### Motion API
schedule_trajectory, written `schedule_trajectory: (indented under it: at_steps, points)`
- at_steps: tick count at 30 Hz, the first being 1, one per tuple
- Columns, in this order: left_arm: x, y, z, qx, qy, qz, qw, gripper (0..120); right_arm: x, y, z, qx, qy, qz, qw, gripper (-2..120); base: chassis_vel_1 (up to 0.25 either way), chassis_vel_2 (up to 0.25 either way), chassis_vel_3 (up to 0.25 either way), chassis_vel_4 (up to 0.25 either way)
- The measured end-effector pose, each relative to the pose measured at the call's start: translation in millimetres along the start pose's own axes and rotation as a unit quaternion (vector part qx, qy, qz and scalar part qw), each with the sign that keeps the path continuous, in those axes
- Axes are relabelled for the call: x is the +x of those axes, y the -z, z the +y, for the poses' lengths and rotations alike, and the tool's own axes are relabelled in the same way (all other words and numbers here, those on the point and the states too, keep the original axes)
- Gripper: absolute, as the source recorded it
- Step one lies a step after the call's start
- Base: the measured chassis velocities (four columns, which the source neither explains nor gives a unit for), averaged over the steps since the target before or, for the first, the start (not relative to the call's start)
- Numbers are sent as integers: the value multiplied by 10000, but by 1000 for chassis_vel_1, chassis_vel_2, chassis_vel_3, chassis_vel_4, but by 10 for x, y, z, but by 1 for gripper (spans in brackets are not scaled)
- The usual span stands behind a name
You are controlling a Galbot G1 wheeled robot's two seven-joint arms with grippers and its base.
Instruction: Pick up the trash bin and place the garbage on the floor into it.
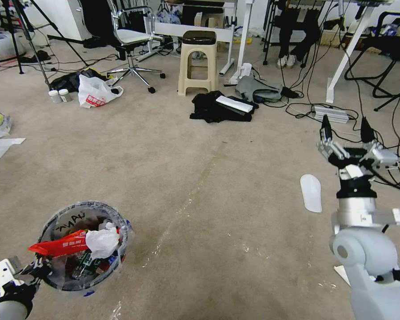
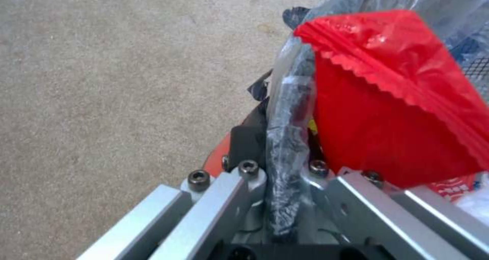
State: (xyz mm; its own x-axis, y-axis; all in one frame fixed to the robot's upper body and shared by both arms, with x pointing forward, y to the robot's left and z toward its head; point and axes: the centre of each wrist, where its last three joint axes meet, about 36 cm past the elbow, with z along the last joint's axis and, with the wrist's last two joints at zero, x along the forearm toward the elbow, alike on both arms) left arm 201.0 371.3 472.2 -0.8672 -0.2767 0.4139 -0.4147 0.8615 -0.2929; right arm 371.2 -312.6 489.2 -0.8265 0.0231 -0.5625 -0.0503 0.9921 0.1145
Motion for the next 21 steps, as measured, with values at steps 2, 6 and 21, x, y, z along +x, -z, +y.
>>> schedule_trajectory:
  at_steps: [2,6,21]
  points:
    - [-3,-7,-5,-18,-20,0,10000,1,36,-81,36,17,-62,-9,10000,97,0,0,0,0]
    - [-10,-19,5,-49,-14,-1,10000,1,58,-134,78,28,-59,-13,10000,97,0,0,0,0]
    - [-23,-25,43,-77,4,3,10000,1,125,-252,145,-26,-87,80,9999,97,0,0,0,0]
